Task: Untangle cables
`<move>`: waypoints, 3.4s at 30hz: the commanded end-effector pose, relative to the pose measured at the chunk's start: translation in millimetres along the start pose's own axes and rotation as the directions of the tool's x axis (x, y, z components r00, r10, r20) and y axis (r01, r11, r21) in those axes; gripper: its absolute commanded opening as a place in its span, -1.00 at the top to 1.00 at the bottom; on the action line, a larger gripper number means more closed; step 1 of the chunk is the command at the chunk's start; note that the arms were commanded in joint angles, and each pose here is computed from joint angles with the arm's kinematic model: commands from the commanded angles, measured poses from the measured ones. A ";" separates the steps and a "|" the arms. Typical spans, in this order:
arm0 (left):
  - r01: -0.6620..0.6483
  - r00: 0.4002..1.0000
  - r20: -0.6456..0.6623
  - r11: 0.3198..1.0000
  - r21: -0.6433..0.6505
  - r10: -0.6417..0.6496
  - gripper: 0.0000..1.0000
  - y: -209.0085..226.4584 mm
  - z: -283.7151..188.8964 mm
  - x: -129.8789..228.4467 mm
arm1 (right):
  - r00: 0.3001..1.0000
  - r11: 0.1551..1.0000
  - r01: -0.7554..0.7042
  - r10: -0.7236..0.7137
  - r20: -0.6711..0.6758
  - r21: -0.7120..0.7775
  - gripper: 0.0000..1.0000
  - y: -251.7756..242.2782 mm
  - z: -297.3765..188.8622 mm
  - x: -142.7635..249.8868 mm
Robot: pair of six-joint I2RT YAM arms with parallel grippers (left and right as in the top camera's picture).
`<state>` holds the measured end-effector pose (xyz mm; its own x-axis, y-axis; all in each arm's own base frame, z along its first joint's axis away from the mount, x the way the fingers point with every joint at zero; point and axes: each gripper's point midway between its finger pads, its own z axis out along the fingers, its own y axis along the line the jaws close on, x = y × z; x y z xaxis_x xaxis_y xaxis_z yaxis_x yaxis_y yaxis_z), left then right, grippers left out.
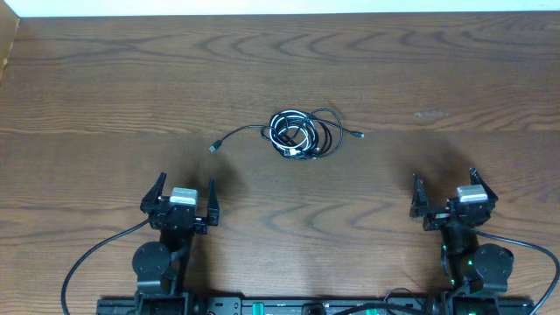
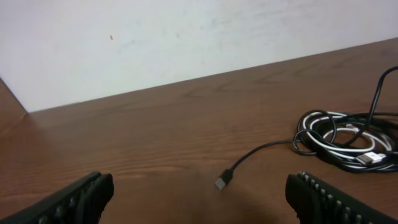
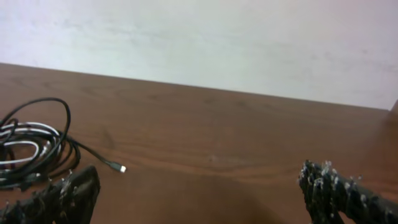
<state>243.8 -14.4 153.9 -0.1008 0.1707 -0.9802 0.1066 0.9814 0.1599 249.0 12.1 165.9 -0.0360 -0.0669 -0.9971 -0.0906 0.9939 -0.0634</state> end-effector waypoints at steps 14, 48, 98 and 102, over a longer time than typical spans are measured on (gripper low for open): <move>0.114 0.983 -0.153 0.992 0.061 -0.104 -0.88 2.3 23.9 -50.0 | 0.994 0.996 -0.033 0.024 -0.105 -0.085 -0.99 8.3 25.4 -43.5; 0.388 0.761 -0.619 0.902 0.192 -0.195 -0.89 -13.4 112.1 -127.6 | 0.865 0.890 -0.261 0.045 -0.499 -0.373 -0.99 42.6 144.5 -129.0; 0.408 0.077 -0.791 0.743 -0.530 -0.607 0.85 -175.1 161.3 105.5 | 0.749 0.870 -0.375 0.082 -0.657 -0.319 -0.74 47.5 157.6 -70.9; 0.491 0.152 -0.855 0.788 -0.370 -0.497 0.85 -184.3 168.1 74.3 | 0.743 0.863 -0.393 0.095 -0.662 -0.317 -0.75 53.8 157.7 -72.4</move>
<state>372.3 -185.2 7.7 -0.8660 -0.4945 -0.0748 -0.4660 0.8521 -0.2381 402.2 76.0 222.3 -0.6940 -0.0255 -0.7195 -0.3748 0.8660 0.3309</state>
